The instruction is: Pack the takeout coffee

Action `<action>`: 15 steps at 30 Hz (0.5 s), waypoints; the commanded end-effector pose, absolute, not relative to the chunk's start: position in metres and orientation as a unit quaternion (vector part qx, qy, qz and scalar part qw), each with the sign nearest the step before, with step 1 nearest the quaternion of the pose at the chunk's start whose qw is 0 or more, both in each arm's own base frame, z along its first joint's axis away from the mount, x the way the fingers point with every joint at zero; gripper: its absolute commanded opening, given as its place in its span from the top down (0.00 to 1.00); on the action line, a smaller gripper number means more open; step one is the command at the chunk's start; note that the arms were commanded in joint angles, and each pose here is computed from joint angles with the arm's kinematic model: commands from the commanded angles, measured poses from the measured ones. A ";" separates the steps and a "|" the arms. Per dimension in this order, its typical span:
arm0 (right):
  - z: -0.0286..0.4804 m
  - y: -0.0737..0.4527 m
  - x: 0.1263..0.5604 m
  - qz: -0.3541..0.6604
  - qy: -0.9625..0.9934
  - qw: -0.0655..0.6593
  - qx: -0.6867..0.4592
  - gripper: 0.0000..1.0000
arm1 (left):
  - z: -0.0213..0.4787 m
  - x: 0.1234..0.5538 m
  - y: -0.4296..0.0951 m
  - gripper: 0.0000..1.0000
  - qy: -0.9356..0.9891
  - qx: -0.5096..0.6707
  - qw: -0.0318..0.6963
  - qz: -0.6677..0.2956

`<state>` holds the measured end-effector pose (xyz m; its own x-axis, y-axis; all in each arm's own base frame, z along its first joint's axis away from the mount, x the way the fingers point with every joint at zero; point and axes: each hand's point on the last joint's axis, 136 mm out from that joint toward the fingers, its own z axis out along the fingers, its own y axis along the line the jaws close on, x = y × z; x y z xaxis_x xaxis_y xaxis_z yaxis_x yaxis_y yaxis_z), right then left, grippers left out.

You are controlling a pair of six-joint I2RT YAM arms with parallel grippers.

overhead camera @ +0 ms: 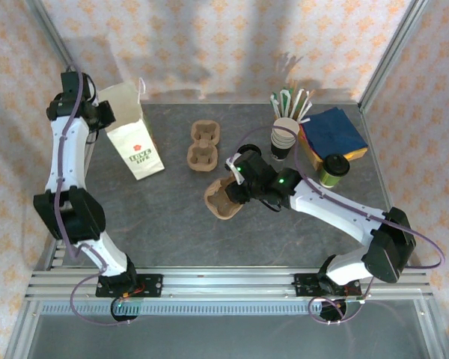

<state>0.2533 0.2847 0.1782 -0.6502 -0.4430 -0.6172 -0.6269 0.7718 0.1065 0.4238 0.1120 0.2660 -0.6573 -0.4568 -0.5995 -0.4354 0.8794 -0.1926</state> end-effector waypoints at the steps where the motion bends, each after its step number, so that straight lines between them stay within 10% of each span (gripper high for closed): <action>1: 0.193 0.282 0.247 0.175 0.891 0.300 -0.291 0.63 | 0.276 0.405 0.099 1.00 0.894 -0.272 0.355 -0.037; 15: 0.225 0.263 0.228 0.190 0.888 0.312 -0.281 0.62 | 0.283 0.305 0.019 1.00 0.890 -0.255 0.368 -0.088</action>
<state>0.2340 0.2712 0.2096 -0.6456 -0.4046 -0.6477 -0.6308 0.7606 0.1536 0.3199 0.0223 0.2835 -0.6084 -0.4872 -0.6265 -0.3638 0.8728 -0.3255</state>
